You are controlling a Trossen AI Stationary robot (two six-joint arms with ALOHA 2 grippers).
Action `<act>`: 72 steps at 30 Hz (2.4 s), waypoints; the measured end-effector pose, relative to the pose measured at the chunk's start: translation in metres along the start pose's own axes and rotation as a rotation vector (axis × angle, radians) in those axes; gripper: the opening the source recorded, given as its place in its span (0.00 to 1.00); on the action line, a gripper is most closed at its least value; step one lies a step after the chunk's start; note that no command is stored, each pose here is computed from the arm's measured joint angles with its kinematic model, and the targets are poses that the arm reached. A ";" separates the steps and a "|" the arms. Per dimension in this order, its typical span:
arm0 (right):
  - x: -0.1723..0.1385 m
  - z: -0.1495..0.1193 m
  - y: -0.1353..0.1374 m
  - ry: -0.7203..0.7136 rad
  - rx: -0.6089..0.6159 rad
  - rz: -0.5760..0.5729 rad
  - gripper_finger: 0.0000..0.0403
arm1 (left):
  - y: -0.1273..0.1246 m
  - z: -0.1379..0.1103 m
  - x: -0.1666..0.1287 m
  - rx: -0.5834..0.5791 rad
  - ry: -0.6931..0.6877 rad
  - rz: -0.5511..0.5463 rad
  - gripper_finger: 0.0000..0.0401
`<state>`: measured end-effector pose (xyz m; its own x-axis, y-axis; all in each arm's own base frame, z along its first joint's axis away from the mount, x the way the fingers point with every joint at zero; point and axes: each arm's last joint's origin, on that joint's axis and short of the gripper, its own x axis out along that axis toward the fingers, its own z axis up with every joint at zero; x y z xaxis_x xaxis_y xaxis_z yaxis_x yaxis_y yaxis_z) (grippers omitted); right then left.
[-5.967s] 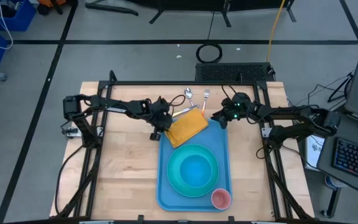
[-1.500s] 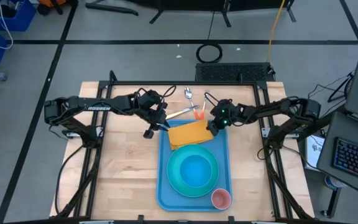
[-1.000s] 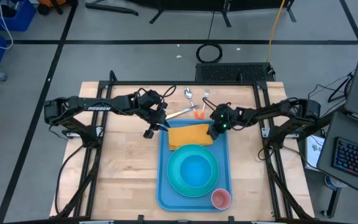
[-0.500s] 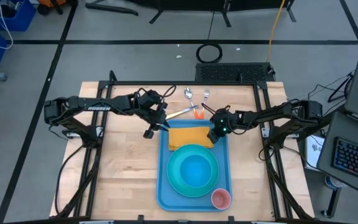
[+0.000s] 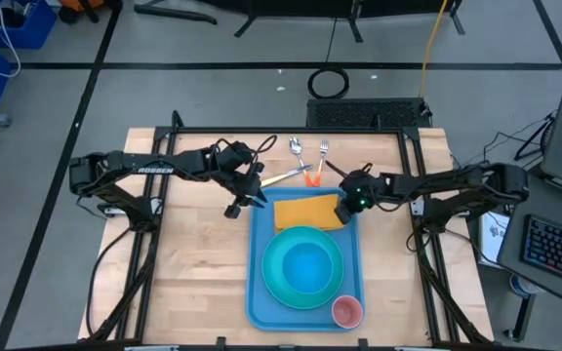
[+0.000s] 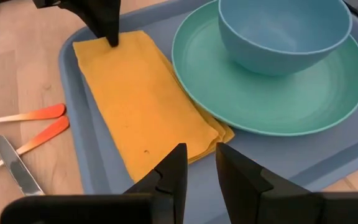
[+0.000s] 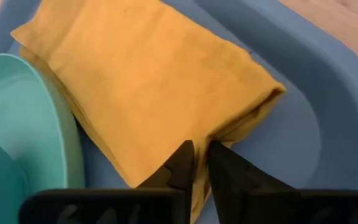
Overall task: Set up tray
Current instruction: Put the yellow napkin top the left of the light blue plate on the blue serving tray
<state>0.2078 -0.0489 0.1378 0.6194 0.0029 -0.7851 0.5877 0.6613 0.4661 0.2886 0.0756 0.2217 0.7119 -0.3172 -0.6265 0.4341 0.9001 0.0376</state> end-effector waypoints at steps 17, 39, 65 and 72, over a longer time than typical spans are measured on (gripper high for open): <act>-0.023 0.002 0.012 -0.086 -0.057 0.084 0.23 | -0.007 0.005 0.006 -0.040 0.023 0.039 0.22; -0.020 0.006 0.012 -0.133 -0.161 0.061 0.22 | 0.004 -0.005 0.048 -0.095 -0.007 0.018 0.01; -0.014 0.001 0.006 -0.222 -0.165 0.095 0.22 | 0.014 -0.049 0.102 -0.225 0.092 -0.085 0.00; -0.014 0.001 0.006 -0.225 -0.157 0.100 0.22 | 0.021 -0.045 0.106 -0.250 0.161 -0.044 0.00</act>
<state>0.2026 -0.0457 0.1518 0.7803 -0.0808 -0.6202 0.4412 0.7740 0.4542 0.3476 0.0744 0.1210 0.5904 -0.3243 -0.7391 0.2994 0.9384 -0.1726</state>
